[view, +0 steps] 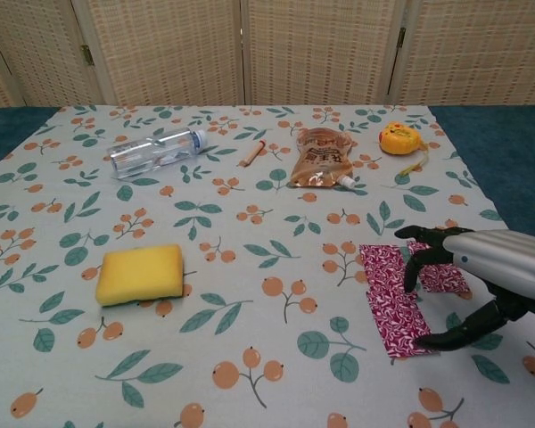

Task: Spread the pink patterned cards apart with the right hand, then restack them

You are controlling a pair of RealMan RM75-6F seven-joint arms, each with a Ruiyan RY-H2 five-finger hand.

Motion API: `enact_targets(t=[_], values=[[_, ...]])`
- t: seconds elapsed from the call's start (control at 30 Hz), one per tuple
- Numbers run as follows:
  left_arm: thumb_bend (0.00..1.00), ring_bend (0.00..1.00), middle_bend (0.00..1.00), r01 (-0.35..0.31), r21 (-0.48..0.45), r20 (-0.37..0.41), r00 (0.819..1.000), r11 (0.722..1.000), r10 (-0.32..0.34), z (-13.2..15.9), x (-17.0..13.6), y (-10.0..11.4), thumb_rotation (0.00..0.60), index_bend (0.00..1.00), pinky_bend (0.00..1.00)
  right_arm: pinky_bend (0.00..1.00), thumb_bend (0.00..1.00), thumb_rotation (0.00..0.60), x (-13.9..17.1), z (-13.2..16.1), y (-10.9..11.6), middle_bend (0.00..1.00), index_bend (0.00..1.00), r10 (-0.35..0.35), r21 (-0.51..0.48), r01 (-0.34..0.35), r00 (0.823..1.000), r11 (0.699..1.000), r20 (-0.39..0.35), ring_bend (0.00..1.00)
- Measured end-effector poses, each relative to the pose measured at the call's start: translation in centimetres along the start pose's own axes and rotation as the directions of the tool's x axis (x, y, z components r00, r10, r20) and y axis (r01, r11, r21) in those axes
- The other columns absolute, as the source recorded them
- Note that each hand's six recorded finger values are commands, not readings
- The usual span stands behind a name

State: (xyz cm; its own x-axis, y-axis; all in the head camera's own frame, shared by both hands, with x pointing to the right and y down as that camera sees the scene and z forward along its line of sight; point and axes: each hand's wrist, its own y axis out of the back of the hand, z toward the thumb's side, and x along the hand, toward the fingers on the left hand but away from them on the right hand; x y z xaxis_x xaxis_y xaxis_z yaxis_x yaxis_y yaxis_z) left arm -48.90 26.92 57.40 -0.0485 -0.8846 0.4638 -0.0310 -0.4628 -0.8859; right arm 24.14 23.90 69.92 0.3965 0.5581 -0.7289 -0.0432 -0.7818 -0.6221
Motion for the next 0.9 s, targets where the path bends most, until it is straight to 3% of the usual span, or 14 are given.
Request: enact_targets(t=[0.4, 0.9], values=[[0.27, 0.05, 0.02, 0.002, 0.0, -0.011, 1.0, 1.0, -0.002, -0.4, -0.4, -0.1, 0.6, 0.17, 0.0, 0.0, 0.15, 0.318, -1.8, 1.2, -0.8, 0.0, 0.34, 0.022, 0.021, -0.022, 0.999, 1.0, -0.034, 0.0], [0.27, 0.05, 0.02, 0.005, -0.004, -0.006, 1.0, 1.0, -0.005, -0.3, -0.2, -0.4, 0.6, 0.17, 0.0, 0.0, 0.15, 0.319, 0.7, 1.4, -1.7, 0.0, 0.34, 0.052, 0.043, -0.051, 0.998, 0.998, -0.041, 0.0]])
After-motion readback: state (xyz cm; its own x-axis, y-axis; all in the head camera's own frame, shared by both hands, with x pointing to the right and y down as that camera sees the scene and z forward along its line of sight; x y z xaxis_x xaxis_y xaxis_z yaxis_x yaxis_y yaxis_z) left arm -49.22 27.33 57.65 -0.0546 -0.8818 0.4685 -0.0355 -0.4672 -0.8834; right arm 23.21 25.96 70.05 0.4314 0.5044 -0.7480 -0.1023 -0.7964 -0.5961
